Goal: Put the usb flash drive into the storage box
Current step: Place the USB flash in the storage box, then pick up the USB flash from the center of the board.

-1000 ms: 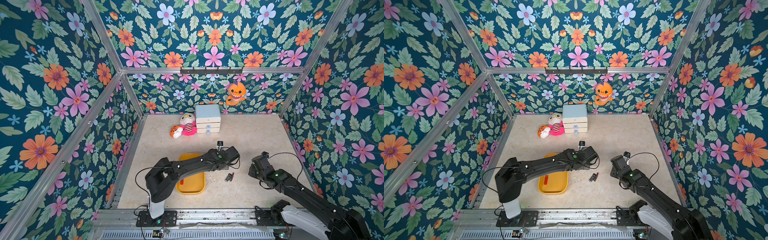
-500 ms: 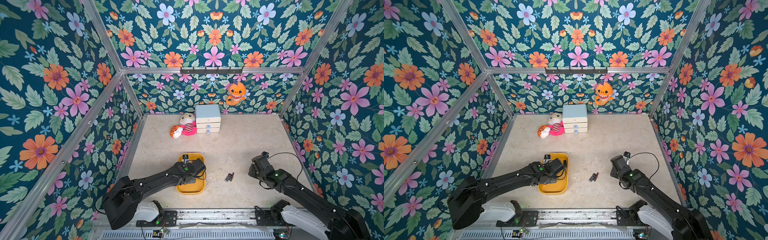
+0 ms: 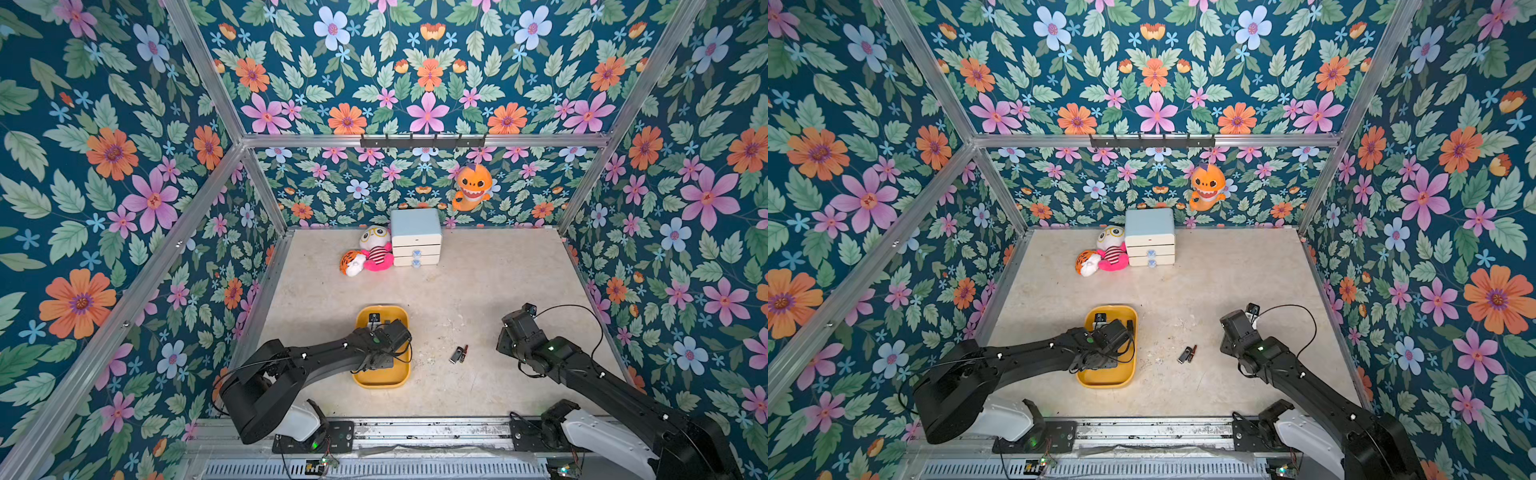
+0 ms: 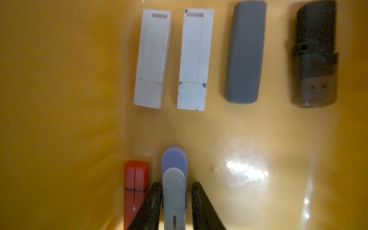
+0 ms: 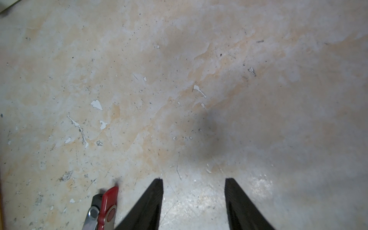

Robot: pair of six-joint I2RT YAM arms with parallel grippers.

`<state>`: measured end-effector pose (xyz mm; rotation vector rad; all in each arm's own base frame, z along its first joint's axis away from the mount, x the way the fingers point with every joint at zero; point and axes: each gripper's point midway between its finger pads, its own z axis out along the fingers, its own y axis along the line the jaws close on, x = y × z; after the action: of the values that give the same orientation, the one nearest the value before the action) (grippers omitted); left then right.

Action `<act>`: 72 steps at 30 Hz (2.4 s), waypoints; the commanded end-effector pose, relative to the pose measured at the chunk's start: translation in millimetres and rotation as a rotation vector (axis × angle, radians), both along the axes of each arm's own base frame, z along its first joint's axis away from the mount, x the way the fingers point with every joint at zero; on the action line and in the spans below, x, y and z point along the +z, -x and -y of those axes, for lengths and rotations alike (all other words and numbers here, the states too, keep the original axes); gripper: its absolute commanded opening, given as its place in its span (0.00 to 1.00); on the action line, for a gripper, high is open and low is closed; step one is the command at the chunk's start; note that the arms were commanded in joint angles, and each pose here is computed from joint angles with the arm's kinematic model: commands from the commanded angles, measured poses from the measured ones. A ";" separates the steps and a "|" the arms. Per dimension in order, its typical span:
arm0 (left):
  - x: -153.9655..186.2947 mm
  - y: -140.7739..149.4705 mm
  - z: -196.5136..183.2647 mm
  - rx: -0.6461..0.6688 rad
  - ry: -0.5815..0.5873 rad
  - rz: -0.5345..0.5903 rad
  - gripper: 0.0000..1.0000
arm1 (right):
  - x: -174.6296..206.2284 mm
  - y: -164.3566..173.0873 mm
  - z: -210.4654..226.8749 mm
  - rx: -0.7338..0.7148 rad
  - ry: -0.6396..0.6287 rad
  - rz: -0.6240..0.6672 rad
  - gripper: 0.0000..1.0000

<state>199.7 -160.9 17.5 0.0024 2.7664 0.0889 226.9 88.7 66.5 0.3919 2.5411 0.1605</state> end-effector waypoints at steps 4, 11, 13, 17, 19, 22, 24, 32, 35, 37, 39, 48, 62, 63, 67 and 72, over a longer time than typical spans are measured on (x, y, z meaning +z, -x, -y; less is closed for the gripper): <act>3.5 7.0 1.0 -0.022 0.003 -0.041 0.52 | 1.4 -1.8 -0.3 0.000 0.006 0.001 0.56; 58.3 -1.1 18.6 -0.056 0.100 0.015 0.56 | 3.1 -3.2 -5.5 0.023 -0.008 -0.001 0.56; 80.7 -4.4 21.7 -0.071 0.126 0.049 0.57 | 5.2 -2.0 -12.9 0.045 -0.036 -0.022 0.57; 114.0 -7.7 16.1 -0.100 0.119 0.104 0.59 | 6.0 6.2 -47.9 0.096 -0.226 -0.081 0.58; 123.1 -9.5 13.7 -0.116 0.113 0.128 0.60 | 5.2 10.0 -65.1 0.117 -0.273 -0.092 0.58; 127.2 -5.5 7.3 -0.145 0.097 0.133 0.60 | -0.6 16.6 -88.7 0.163 -0.272 -0.127 0.59; 128.2 -3.7 5.1 -0.158 0.099 0.142 0.60 | -10.4 19.7 -99.9 0.174 -0.285 -0.177 0.59; 125.7 3.8 -1.1 -0.174 0.161 0.189 0.60 | -33.5 19.9 -118.5 0.192 -0.264 -0.252 0.58; 132.9 2.7 -1.4 -0.179 0.180 0.218 0.60 | -34.2 16.4 -123.7 0.203 -0.268 -0.253 0.53; 133.7 2.7 -2.4 -0.174 0.183 0.226 0.61 | -34.5 13.9 -123.0 0.195 -0.255 -0.253 0.45; 132.8 2.9 -1.6 -0.176 0.189 0.226 0.61 | -37.6 13.7 -120.2 0.171 -0.245 -0.260 0.37; 130.0 1.6 -2.8 -0.171 0.173 0.224 0.61 | -50.1 18.1 -116.6 0.154 -0.223 -0.297 0.24; 126.7 1.1 -3.1 -0.167 0.163 0.217 0.61 | -52.6 37.2 -82.1 0.088 -0.199 -0.309 0.25; 126.3 1.2 -3.4 -0.168 0.160 0.216 0.61 | -52.6 37.1 -80.2 0.085 -0.197 -0.306 0.27; 125.6 1.3 -2.7 -0.169 0.159 0.212 0.61 | -51.0 35.9 -76.1 0.083 -0.224 -0.301 0.33; 125.7 0.9 -2.9 -0.168 0.158 0.213 0.61 | -53.0 37.6 -66.0 0.059 -0.230 -0.313 0.31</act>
<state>197.1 -158.7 141.9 0.1742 2.5494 -0.1727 197.3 163.2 18.2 0.4657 2.8176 0.4943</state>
